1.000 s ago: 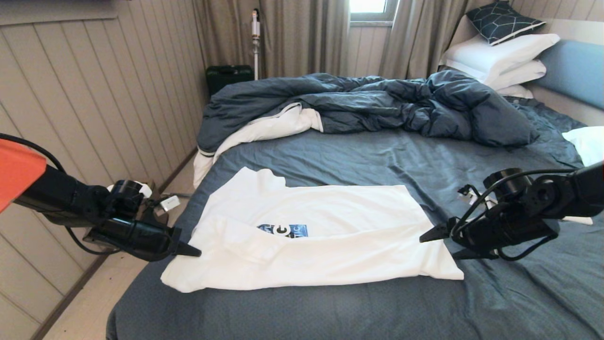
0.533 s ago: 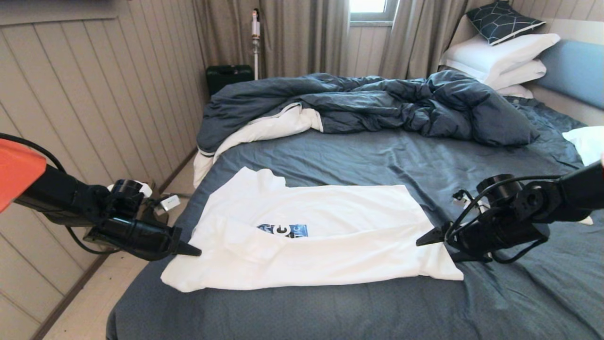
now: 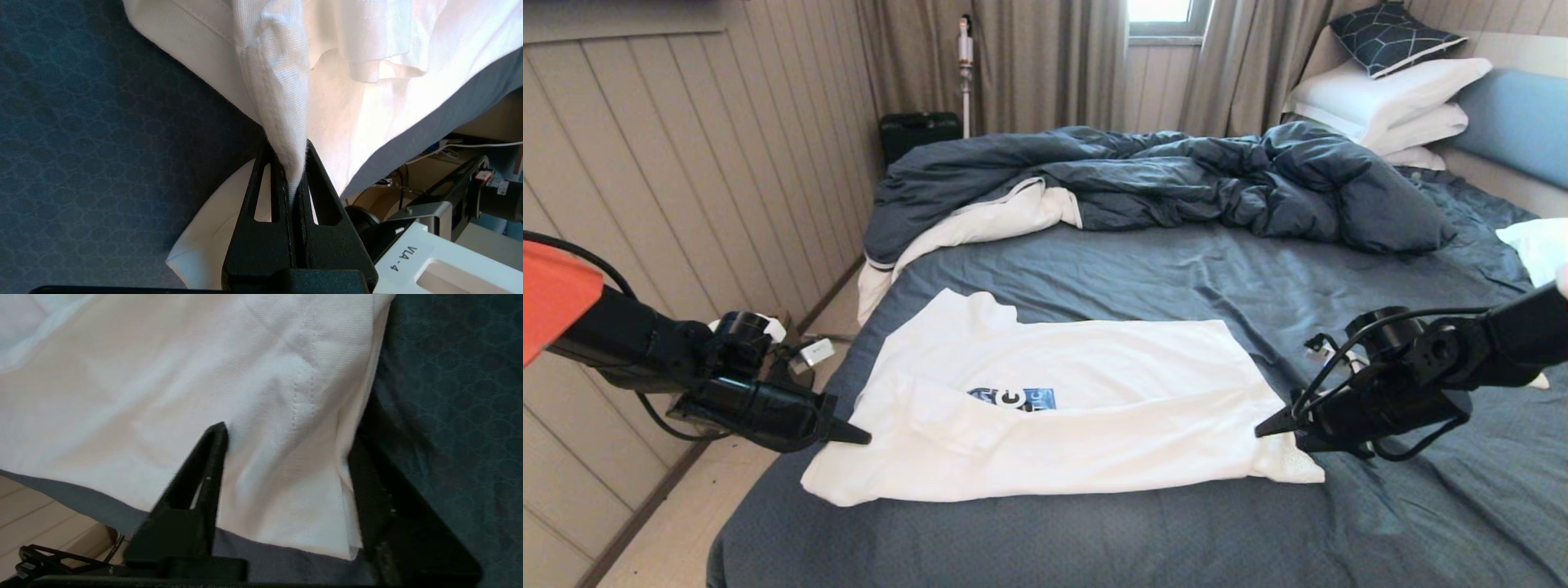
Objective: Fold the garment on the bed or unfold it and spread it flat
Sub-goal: Fold the white T-shirt
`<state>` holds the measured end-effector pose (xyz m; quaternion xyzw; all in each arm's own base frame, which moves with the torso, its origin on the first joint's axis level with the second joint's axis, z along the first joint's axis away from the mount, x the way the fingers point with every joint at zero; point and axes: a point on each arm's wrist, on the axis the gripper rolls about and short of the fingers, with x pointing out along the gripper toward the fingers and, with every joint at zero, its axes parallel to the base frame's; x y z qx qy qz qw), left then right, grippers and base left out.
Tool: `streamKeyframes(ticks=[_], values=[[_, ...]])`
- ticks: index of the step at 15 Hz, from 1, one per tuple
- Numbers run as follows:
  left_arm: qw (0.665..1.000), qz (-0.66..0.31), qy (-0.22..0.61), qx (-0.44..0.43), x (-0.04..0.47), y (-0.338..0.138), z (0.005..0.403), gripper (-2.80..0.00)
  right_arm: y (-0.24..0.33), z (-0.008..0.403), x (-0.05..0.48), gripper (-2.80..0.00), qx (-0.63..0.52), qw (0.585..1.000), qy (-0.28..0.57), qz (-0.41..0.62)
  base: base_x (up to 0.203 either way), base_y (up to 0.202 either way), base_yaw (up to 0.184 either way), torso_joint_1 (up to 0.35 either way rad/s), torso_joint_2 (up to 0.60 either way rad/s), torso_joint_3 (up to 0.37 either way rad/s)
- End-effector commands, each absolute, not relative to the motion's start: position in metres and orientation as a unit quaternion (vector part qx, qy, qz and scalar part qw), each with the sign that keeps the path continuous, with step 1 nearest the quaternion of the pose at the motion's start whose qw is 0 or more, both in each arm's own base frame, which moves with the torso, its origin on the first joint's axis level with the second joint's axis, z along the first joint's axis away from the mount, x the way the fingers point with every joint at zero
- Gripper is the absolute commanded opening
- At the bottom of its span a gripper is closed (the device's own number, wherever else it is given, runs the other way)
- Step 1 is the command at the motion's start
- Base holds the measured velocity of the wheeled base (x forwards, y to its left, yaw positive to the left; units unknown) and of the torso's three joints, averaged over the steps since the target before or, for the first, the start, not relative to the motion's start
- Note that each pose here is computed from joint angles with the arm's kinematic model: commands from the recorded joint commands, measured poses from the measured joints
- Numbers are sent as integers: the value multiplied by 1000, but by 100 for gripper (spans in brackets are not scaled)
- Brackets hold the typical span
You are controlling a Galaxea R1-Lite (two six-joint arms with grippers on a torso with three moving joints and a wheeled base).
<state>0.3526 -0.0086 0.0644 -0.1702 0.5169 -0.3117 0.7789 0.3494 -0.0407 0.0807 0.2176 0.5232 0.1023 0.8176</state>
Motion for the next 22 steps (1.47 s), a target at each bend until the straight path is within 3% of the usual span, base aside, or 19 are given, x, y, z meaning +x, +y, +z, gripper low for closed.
streamKeyframes(ticks=[1, 11, 22], values=[[778, -313, 517, -171, 352, -9, 65, -280, -40, 83, 346, -280, 219, 817, 523, 104, 0, 0, 0, 0, 0, 0], [758, -311, 546, -175, 338, -9, 74, -280, -38, 83, 318, -280, 213, 808, 540, 106, 0, 0, 0, 0, 0, 0], [741, -333, 572, -117, 320, -8, 87, -280, -56, 93, 301, -280, 203, 821, 526, 97, 0, 0, 0, 0, 0, 0]])
